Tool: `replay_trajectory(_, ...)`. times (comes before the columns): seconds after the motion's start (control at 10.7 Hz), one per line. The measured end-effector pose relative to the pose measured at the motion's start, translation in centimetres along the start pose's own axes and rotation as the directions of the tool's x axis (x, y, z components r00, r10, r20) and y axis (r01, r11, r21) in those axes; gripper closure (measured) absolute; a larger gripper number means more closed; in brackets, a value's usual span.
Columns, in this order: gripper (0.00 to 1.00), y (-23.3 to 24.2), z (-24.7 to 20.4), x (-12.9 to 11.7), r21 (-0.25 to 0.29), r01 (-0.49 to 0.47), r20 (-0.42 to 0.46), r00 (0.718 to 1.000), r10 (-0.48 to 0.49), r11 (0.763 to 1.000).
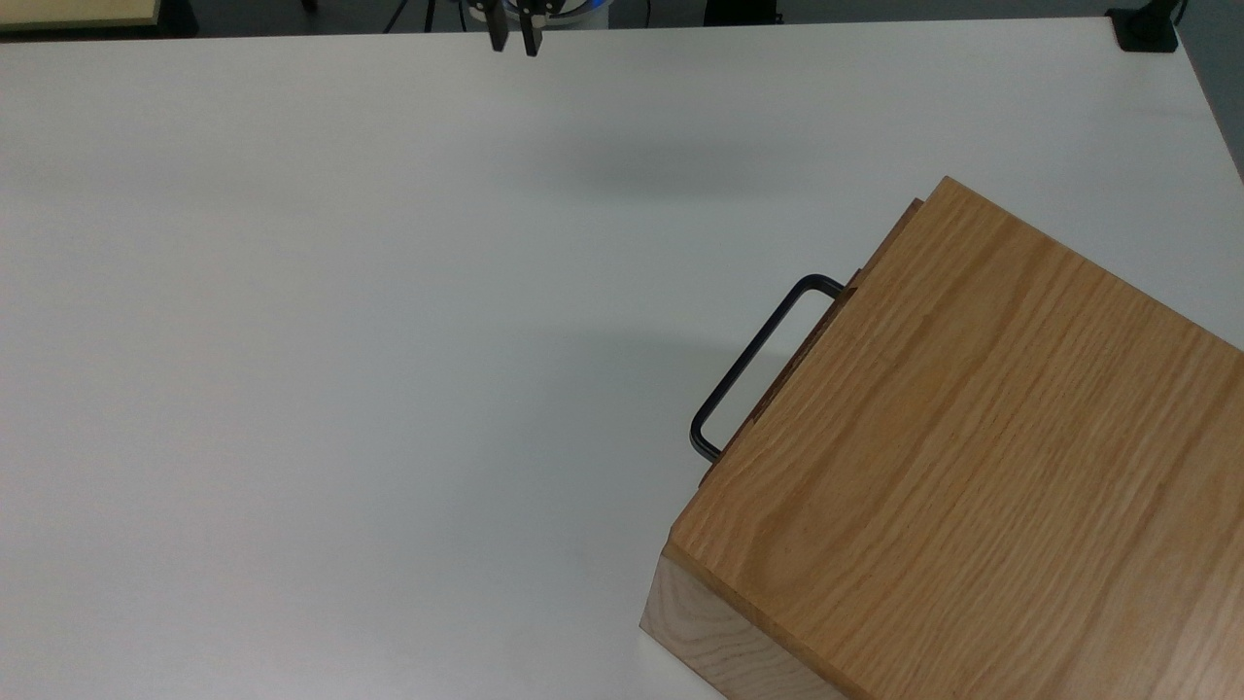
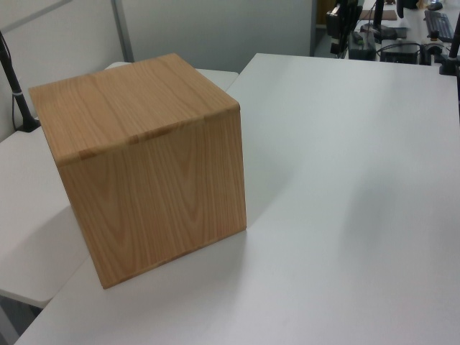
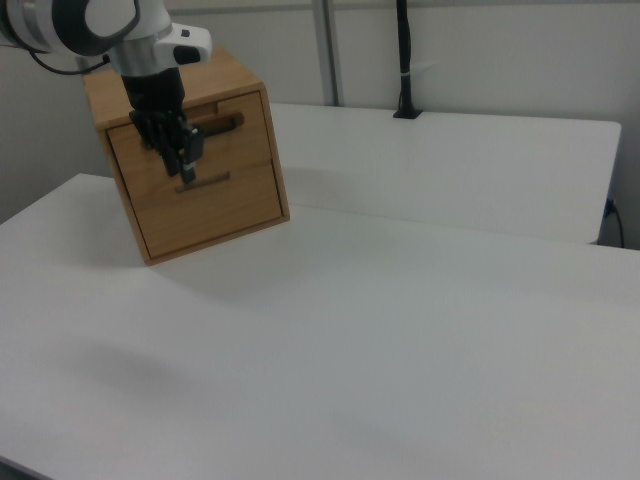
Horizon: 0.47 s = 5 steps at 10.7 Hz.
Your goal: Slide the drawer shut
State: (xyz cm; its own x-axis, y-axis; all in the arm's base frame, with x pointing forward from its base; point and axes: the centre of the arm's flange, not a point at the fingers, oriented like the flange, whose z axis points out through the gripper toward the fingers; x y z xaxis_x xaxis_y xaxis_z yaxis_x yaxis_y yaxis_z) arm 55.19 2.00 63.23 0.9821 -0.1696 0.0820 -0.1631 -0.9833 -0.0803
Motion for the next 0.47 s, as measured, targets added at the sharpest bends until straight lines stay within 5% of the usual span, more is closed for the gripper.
replay_trajectory(0.28, 0.22, 3.0, -0.1, 0.5, -0.011, 0.215, -0.001, 0.977, -0.215, 0.977)
replay_trajectory(0.47, 0.00, 3.3, -0.1, 0.6, -0.035, 0.256, 0.002, 0.967, -0.257, 0.966)
